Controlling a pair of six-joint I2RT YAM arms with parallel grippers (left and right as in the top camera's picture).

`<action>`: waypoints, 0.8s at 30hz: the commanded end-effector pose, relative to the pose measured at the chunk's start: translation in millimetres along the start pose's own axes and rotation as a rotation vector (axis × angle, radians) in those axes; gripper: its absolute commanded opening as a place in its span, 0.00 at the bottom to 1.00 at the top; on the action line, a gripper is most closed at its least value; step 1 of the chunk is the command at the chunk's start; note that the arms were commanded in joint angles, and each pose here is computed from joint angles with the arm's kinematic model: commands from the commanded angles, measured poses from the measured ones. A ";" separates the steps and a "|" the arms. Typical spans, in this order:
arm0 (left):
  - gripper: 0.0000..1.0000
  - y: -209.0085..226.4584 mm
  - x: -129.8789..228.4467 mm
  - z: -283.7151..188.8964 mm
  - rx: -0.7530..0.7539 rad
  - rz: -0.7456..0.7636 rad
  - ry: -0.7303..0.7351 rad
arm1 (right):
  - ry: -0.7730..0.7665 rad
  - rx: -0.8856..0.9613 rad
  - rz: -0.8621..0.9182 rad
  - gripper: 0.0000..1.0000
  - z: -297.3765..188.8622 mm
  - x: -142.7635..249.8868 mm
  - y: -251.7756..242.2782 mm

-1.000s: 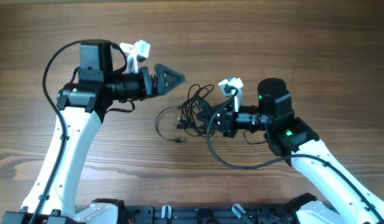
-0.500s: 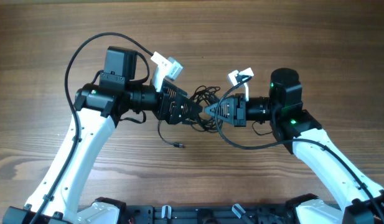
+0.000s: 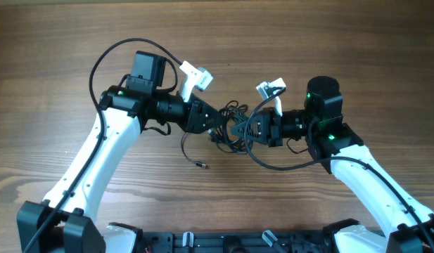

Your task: Untangle cables

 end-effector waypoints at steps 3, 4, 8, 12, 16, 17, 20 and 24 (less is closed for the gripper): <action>0.70 -3.4 4.7 15.6 0.013 0.023 0.044 | 0.016 -0.053 0.008 0.05 0.6 -2.7 7.4; 0.69 -4.5 4.4 17.3 0.015 0.033 0.044 | 0.016 -0.054 0.016 0.05 0.6 -2.7 7.5; 0.50 -3.5 2.0 18.5 0.001 0.050 0.034 | 0.026 -0.078 0.017 0.05 0.4 -1.6 10.7; 0.38 -3.8 0.0 18.8 0.002 0.062 0.027 | 0.027 -0.080 0.063 0.06 0.3 -2.2 11.2; 0.47 -2.1 2.0 19.7 0.001 0.055 0.031 | 0.021 -0.106 0.056 0.06 -0.1 -9.8 17.7; 0.49 0.4 3.8 21.2 0.001 0.052 0.034 | 0.019 -0.116 0.046 0.07 -0.3 -13.2 20.5; 0.50 8.2 6.7 24.5 -0.018 0.046 0.035 | 0.020 -0.133 0.043 0.07 -0.8 -16.4 24.7; 0.10 7.9 5.1 24.7 -0.013 0.055 0.028 | 0.022 -0.135 0.045 0.10 -0.9 -16.1 24.9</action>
Point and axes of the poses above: each gripper's point midway between its finger pads, its own z axis out along the fingers, its own y axis along the line the jaws close on, x = y × z, the point moved 4 cm from there along -z, back along the fingers, and after that the axes turned 15 degrees about -z, right-handed, at the moved point
